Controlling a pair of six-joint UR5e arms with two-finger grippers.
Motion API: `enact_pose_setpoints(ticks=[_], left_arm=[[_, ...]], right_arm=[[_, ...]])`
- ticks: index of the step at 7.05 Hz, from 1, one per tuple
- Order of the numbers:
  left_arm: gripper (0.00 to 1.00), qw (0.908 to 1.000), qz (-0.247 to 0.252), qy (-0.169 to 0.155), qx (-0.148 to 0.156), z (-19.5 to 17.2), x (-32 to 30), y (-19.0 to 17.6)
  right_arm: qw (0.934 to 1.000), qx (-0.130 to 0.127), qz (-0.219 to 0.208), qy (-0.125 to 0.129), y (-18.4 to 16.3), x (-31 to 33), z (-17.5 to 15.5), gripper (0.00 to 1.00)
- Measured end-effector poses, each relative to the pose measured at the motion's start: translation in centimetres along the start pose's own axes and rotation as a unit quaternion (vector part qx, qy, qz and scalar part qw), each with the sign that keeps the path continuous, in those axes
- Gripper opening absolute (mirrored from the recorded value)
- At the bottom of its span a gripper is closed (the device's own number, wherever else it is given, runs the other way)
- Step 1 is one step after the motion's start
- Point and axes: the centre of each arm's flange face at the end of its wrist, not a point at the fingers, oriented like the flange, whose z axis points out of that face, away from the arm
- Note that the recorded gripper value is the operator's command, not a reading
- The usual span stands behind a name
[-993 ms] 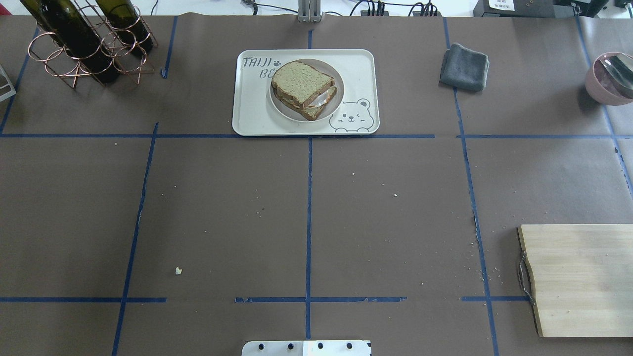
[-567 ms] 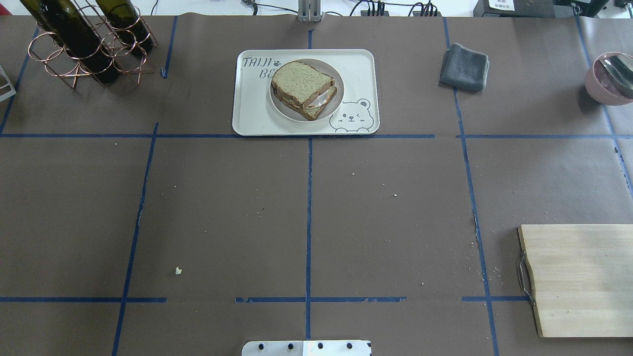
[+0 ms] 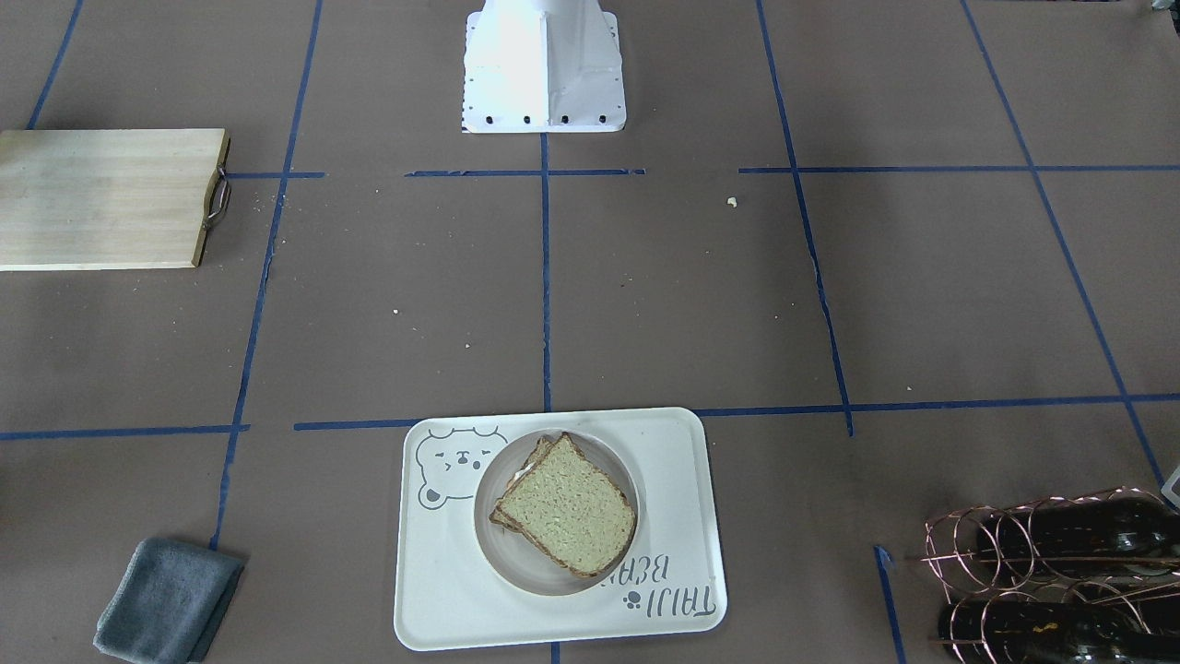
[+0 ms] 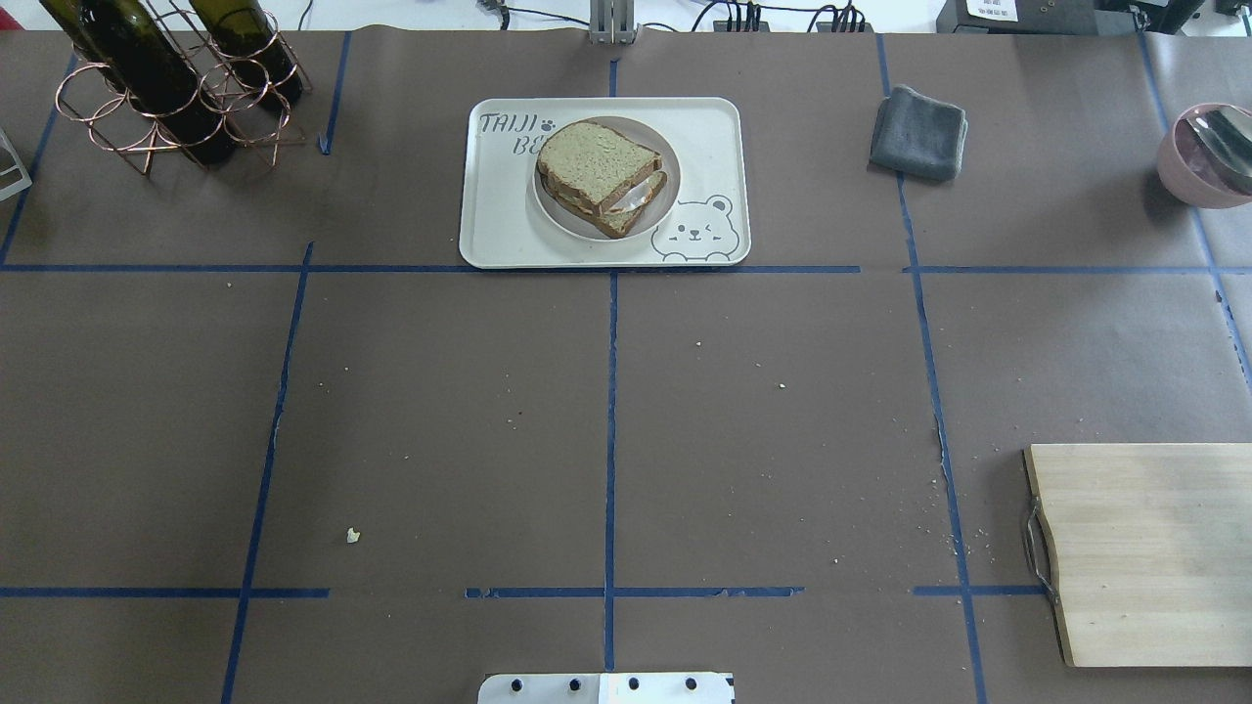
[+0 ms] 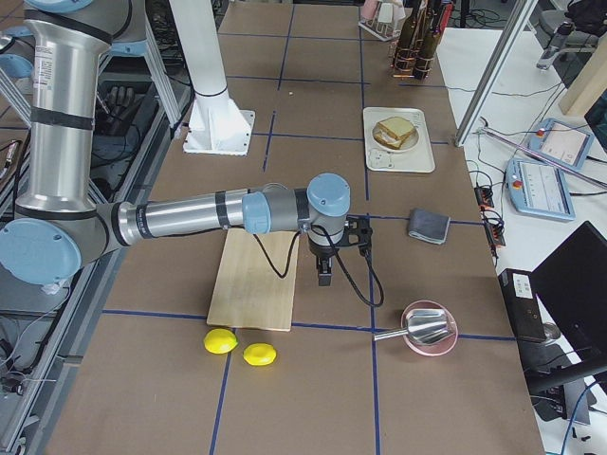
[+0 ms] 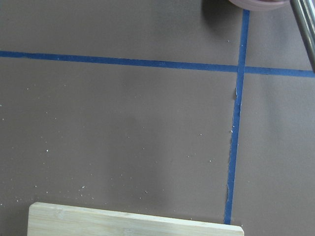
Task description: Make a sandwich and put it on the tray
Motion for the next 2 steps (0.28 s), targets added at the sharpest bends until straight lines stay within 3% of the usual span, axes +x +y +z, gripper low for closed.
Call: enact_pose_setpoints(ticks=[2], left_arm=[[1.00, 0.9999, 0.011, -0.002, 0.011, -1.05, 0.79, -1.65]], right_arm=[[1.0000, 0.000, -0.001, -0.001, -0.40, -0.21, -0.06, 1.00]])
